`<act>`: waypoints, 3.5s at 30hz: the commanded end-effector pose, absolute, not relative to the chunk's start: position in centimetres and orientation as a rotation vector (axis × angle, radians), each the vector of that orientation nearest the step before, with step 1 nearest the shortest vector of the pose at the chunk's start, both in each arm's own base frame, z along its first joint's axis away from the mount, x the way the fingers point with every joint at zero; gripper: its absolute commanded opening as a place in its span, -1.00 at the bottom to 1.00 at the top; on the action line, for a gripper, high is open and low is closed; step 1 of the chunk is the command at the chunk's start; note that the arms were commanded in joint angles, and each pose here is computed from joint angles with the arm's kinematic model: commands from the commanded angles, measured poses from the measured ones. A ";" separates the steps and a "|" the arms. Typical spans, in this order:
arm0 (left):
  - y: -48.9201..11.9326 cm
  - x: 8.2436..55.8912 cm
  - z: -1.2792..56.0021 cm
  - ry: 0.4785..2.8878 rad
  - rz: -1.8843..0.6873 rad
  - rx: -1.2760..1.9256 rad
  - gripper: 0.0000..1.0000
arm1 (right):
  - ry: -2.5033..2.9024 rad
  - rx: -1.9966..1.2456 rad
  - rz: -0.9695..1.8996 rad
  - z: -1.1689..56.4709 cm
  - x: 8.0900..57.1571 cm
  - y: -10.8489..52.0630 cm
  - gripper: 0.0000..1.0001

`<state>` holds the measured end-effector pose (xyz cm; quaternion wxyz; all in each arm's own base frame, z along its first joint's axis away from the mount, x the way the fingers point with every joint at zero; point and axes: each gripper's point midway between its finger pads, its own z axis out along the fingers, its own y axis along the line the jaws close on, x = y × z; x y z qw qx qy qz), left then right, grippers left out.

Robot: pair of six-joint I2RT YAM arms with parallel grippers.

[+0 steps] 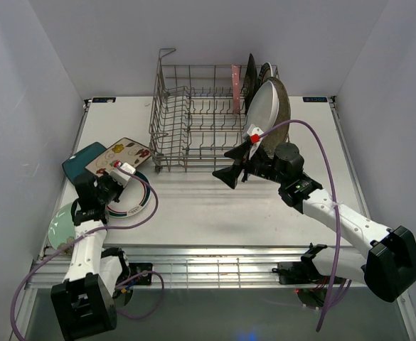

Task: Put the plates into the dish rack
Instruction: Move the plate to the center of the board, then pick up the plate at the center of the board.

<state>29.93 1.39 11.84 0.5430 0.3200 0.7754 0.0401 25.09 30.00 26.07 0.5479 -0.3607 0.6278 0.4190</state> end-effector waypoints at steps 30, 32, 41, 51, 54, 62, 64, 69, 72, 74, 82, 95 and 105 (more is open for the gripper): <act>0.4 26.8 7.5 1.826 0.118 1.006 -0.73 | 1.374 -0.869 1.027 29.3 24.1 30.2 0.80; 0.4 26.8 7.7 1.821 0.121 1.009 -0.44 | 1.372 -0.872 1.029 29.2 24.0 30.2 0.80; 0.4 26.8 9.0 1.781 0.162 1.022 0.51 | 1.370 -0.874 1.030 29.3 24.0 30.2 0.80; 0.8 26.8 10.2 1.755 0.224 1.053 0.82 | 1.371 -0.879 1.039 29.2 23.9 30.4 0.80; 1.0 26.8 10.3 1.770 0.262 1.051 0.85 | 1.371 -0.881 1.042 29.2 23.9 30.3 0.80; -0.8 27.8 9.1 1.812 0.359 1.078 0.87 | 1.365 -0.884 1.055 29.3 23.6 30.3 0.80; -0.5 27.9 9.1 1.829 0.411 1.037 0.87 | 1.360 -0.885 1.056 29.5 23.4 30.3 0.80; 0.6 28.9 9.6 1.830 0.526 0.988 0.85 | 1.348 -0.882 1.049 29.6 23.1 29.9 0.80; 1.5 29.2 9.1 1.825 0.611 0.969 0.84 | 1.347 -0.880 1.045 29.6 23.0 29.8 0.80; 1.7 29.3 9.1 1.826 0.623 0.961 0.84 | 1.344 -0.880 1.045 29.7 22.9 29.8 0.80; 1.8 29.0 7.7 1.853 0.629 0.976 0.84 | 1.352 -0.883 1.048 29.5 23.1 30.0 0.80; 2.7 29.5 6.1 1.851 0.700 0.964 0.80 | 1.355 -0.887 1.053 29.4 23.2 30.1 0.80; 3.5 30.2 6.5 1.844 0.761 0.920 0.67 | 1.354 -0.889 1.053 29.4 23.2 30.1 0.80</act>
